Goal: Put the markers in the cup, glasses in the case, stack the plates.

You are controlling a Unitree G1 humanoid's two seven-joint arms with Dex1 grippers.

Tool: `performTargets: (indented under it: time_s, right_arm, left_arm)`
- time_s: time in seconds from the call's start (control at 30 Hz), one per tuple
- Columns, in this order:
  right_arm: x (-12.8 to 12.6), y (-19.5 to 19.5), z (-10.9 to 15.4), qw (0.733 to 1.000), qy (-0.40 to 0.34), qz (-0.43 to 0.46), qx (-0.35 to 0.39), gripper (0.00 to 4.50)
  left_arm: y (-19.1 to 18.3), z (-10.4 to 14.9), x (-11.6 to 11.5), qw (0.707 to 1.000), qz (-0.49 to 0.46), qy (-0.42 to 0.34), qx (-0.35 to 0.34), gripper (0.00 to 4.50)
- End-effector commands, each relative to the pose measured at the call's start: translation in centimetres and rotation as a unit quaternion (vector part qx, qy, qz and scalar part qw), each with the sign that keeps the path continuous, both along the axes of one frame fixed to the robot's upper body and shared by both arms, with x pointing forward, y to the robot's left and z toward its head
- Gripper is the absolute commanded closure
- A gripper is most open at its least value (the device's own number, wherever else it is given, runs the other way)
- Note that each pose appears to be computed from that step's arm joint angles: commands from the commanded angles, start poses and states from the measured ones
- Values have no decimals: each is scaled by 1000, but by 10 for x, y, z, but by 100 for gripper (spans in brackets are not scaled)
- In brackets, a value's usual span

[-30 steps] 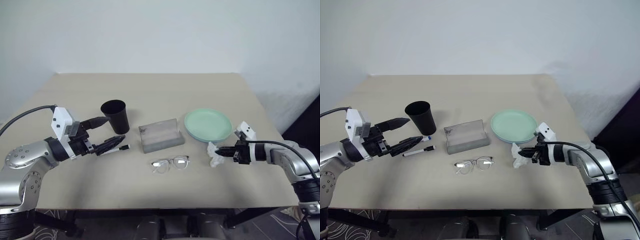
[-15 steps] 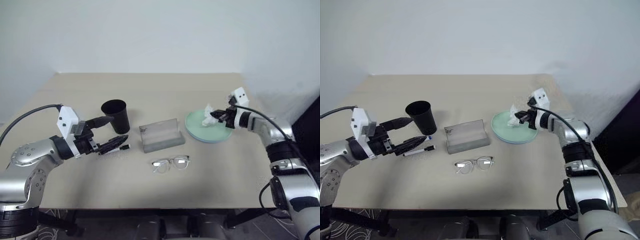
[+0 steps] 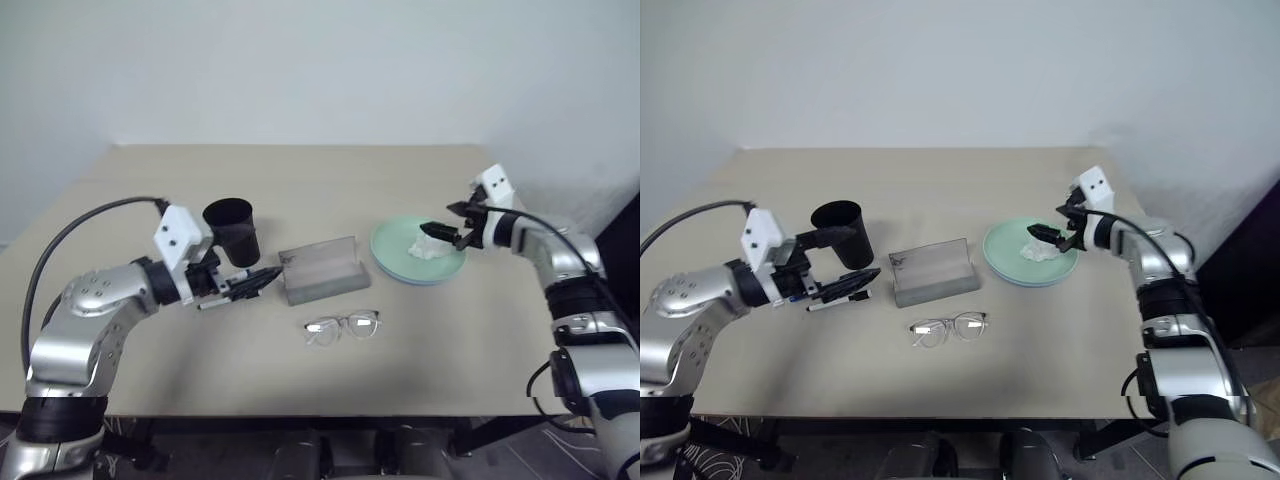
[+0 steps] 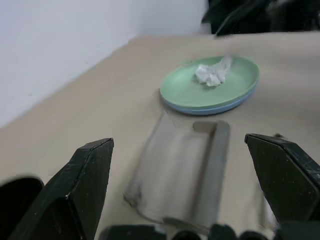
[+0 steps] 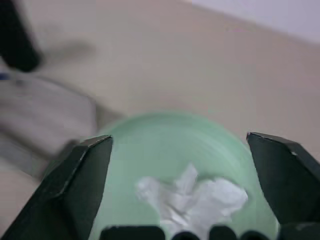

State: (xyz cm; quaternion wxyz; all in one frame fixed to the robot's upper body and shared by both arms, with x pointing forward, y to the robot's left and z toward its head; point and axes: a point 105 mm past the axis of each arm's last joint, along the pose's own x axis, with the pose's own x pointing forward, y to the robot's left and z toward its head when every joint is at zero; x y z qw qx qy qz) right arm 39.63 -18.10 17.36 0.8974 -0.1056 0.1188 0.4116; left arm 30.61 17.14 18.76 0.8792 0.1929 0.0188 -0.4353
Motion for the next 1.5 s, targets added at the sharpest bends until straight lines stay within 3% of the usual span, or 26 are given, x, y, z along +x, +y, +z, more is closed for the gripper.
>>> performTargets:
  time_s: [0.03,0.17,0.33,0.6,1.03,1.5]
  right_arm:
    - [-29,6,27,994,-13,106,3,2]
    - [-51,2,33,984,11,178,-18,2]
    - [-48,5,41,984,0,178,-16,2]
    - [-53,6,38,984,1,176,-16,2]
    - [-62,2,32,987,3,158,-14,2]
    - [-68,4,31,988,2,151,-10,2]
  left_arm:
    - [-20,7,10,999,-28,-13,43,0]
    - [-43,0,28,994,-40,22,103,0]
    - [-71,-7,39,983,-52,62,167,0]
    - [-103,-40,26,950,-108,136,259,0]
    - [-115,-63,11,906,-181,169,343,0]
    - [-122,-71,16,892,-203,150,375,0]
